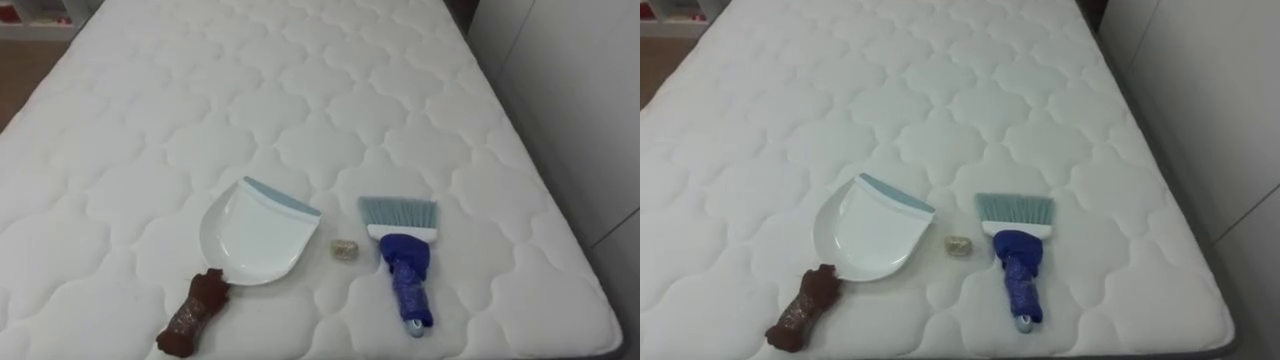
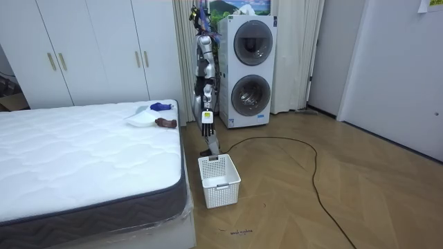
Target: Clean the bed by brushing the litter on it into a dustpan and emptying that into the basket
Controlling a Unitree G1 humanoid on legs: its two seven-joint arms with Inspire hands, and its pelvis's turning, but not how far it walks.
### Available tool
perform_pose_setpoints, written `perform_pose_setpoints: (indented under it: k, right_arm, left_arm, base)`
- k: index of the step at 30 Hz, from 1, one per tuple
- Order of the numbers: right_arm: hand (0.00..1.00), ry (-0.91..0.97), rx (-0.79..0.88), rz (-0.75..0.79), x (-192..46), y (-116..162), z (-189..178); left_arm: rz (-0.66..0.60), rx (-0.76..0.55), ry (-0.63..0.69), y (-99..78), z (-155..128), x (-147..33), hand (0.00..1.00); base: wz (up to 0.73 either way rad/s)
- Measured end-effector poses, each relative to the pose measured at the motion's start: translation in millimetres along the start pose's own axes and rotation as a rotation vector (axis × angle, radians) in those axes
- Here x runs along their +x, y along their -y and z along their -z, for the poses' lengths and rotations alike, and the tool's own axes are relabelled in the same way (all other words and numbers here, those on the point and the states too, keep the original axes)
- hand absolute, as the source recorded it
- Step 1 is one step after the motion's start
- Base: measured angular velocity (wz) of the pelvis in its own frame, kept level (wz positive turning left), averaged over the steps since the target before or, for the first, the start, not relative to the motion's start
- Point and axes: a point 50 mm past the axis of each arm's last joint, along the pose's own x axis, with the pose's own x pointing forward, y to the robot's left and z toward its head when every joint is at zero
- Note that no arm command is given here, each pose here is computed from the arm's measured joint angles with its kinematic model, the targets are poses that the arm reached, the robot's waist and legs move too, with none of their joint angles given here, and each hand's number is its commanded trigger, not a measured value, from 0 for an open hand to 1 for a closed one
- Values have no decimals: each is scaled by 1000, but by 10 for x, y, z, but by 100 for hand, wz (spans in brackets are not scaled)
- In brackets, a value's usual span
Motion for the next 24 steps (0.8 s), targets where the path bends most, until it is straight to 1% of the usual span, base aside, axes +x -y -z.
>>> perform_pose_setpoints:
  k: [3,5,7,9,10,12,15,19,21,24]
  right_arm:
    - [0,26,-3,16,-1,22,-40]
    - [0,56,-10,36,-1,55,-93]
    - [0,77,-12,41,-3,58,-113]
    - [0,105,-11,42,-6,58,-140]
    - [0,106,-12,42,-6,58,-141]
    - [0,118,-14,45,-8,71,-155]
    - [0,138,-18,45,-11,78,-181]
    - [0,165,-19,48,-19,85,-223]
    - [0,179,-13,46,-22,99,-255]
    - [0,188,11,38,-24,116,-272]
  left_arm:
    - [-71,-91,46,-81,-113,0,0]
    - [-142,-175,119,-162,-280,-10,0]
    - [-179,-219,182,-207,-422,-26,0]
    - [-217,-290,293,-284,-663,-91,0]
    - [-226,-307,326,-307,-727,-113,0]
    - [-274,-346,466,-388,-974,-221,0]
    - [-287,-357,585,-382,-1214,-326,0]
    - [-285,-360,697,-377,-1433,-468,0]
    - [-288,-377,797,-410,-1605,-599,0]
    - [-293,-391,862,-443,-1751,-675,0]
  base:
    - [1]
    - [2]
    - [2]
    - [0]
    - [0]
    - [-3]
    - [-3]
    - [-2]
    - [0]
    - [0]
